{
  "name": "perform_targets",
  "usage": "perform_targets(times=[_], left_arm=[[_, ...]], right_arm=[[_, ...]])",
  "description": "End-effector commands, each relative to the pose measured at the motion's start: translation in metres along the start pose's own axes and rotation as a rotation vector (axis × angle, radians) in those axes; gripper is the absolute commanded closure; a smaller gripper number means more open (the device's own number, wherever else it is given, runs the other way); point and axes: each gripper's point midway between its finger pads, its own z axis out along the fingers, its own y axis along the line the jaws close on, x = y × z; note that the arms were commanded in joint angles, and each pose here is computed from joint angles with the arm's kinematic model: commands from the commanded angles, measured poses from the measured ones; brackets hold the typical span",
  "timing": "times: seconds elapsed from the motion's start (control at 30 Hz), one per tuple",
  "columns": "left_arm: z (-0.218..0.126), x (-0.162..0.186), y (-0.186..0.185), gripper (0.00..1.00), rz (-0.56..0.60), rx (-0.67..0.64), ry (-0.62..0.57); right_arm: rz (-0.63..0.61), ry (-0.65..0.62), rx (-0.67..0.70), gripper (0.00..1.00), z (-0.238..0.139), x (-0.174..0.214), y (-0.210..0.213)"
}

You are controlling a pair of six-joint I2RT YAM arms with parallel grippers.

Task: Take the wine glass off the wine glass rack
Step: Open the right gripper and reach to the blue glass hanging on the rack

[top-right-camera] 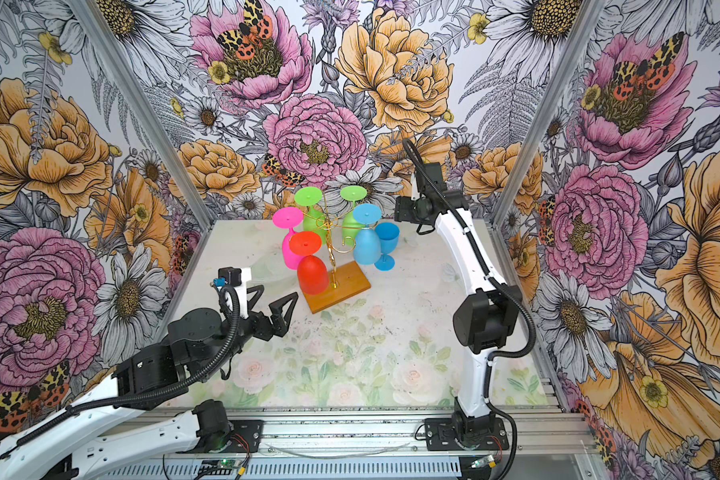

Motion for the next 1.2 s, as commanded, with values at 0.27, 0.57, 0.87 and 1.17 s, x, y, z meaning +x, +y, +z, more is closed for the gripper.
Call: perform_targets(times=[0.27,0.57,0.87,1.17], left_arm=[[0.018,0.018,-0.003,0.01,-0.097,0.094,0.163],[0.013,0.0,0.006,0.01,-0.156,0.1,0.13],[0.012,-0.002,0.008,0.01,-0.184,0.118,0.134],[0.011,0.0,0.006,0.01,-0.186,0.132,0.141]], right_arm=[[0.093,-0.086,-0.312,0.29,-0.083,0.017,0.041],[0.145,-0.148,-0.52,0.36,-0.123,0.021,0.066],[0.193,-0.147,-0.68,0.48,-0.123,0.015,0.089],[0.201,-0.1,-0.694,0.53,-0.104,0.018,0.1]])
